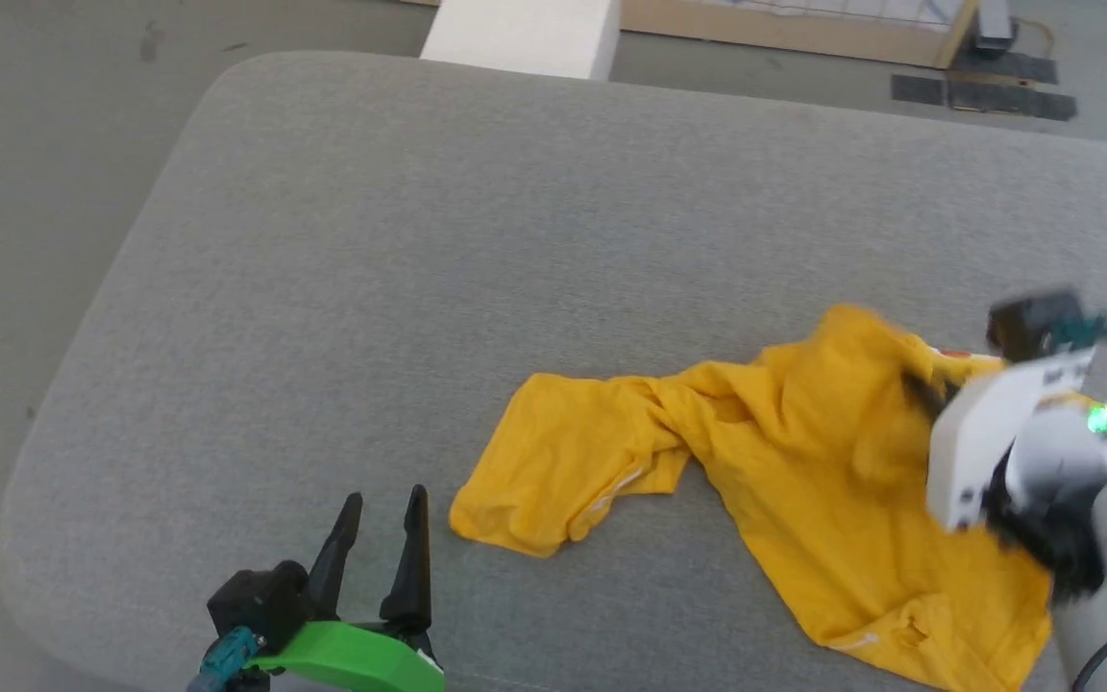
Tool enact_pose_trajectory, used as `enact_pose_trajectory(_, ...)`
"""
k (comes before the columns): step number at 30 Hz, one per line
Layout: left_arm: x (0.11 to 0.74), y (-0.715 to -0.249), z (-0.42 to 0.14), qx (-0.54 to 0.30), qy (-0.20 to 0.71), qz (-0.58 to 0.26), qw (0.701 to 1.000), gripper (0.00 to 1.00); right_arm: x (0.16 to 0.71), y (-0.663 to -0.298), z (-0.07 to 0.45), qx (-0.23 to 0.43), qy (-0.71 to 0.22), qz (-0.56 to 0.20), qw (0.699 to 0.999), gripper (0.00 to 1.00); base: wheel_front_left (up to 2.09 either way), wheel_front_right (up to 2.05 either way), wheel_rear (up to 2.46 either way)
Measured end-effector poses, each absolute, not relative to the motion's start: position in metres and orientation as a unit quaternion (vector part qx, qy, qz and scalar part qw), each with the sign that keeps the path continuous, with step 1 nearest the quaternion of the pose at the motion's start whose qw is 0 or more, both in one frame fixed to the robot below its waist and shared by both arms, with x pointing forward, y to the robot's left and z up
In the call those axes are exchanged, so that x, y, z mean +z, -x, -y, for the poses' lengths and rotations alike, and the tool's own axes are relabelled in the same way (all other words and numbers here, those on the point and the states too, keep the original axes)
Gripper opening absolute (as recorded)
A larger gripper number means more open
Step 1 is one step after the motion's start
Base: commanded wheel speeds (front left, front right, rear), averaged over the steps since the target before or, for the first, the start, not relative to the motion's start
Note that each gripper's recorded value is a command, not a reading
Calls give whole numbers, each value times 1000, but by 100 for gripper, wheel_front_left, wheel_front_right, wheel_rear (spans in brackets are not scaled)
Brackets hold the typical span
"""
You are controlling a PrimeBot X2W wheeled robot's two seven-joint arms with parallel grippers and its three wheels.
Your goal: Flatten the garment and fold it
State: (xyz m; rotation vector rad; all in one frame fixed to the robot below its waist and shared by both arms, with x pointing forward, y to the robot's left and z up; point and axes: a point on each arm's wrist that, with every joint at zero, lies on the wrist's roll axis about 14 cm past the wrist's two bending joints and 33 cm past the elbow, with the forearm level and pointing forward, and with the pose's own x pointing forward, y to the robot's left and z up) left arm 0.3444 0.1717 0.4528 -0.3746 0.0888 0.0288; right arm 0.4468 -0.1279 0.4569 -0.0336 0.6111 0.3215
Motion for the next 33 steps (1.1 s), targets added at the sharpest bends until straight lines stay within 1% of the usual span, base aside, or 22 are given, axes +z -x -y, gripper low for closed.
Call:
enact_pose_trajectory(3, 453, -349, -164, 2, 187, -45, 981, 100, 503, -470, 146, 135, 17, -237, 962, 0, 0, 0, 0)
enact_pose_trajectory(6, 453, -353, -156, -12, 188, -47, 981, 100, 534, -481, 185, 85, 12, -200, 976, 0, 0, 0, 0)
enact_pose_trajectory(7, 453, -354, -155, -14, 189, -47, 981, 100, 536, -481, 195, 71, 9, -198, 977, 0, 0, 0, 0)
enact_pose_trajectory(10, 452, -357, -148, -26, 190, -50, 980, 100, 536, -472, 256, -12, 1, -209, 978, 0, 0, 0, 0)
enact_pose_trajectory(13, 450, -357, -146, -28, 191, -53, 980, 100, 518, -448, 323, -107, 13, -240, 965, 0, 0, 0, 0)
enact_pose_trajectory(14, 449, -356, -147, -27, 190, -54, 980, 100, 510, -439, 338, -128, 22, -253, 959, 33, 0, 0, 0)
enact_pose_trajectory(15, 448, -356, -147, -27, 189, -56, 980, 100, 499, -428, 353, -151, 25, -266, 952, 98, 0, 0, 0)
enact_pose_trajectory(16, 446, -355, -148, -25, 189, -58, 980, 100, 487, -419, 364, -170, 26, -277, 945, 100, 0, 0, 0)
enact_pose_trajectory(19, 443, -353, -150, -21, 187, -62, 980, 100, 458, -399, 377, -197, 25, -301, 933, 100, 0, 0, 0)
enact_pose_trajectory(22, 442, -352, -152, -18, 185, -64, 980, 100, 439, -397, 367, -192, 9, -306, 932, 100, 0, 0, 0)
enact_pose_trajectory(24, 443, -351, -153, -17, 184, -62, 981, 100, 438, -401, 357, -180, 10, -292, 939, 100, 0, 0, 0)
enact_pose_trajectory(27, 445, -351, -152, -20, 181, -59, 981, 100, 455, -416, 339, -151, 17, -244, 958, 100, 0, 0, 0)
enact_pose_trajectory(28, 447, -350, -150, -24, 181, -58, 981, 100, 472, -427, 324, -128, 12, -205, 970, 100, 0, 0, 0)
enact_pose_trajectory(29, 448, -350, -148, -28, 182, -56, 981, 100, 484, -432, 313, -113, 9, -180, 977, 100, 0, 0, 0)
enact_pose_trajectory(32, 452, -351, -144, -37, 183, -51, 981, 100, 505, -439, 284, -72, 4, -145, 987, 100, 0, 0, 0)
enact_pose_trajectory(33, 452, -351, -143, -38, 183, -50, 981, 100, 505, -438, 274, -59, -1, -147, 987, 100, 0, 0, 0)
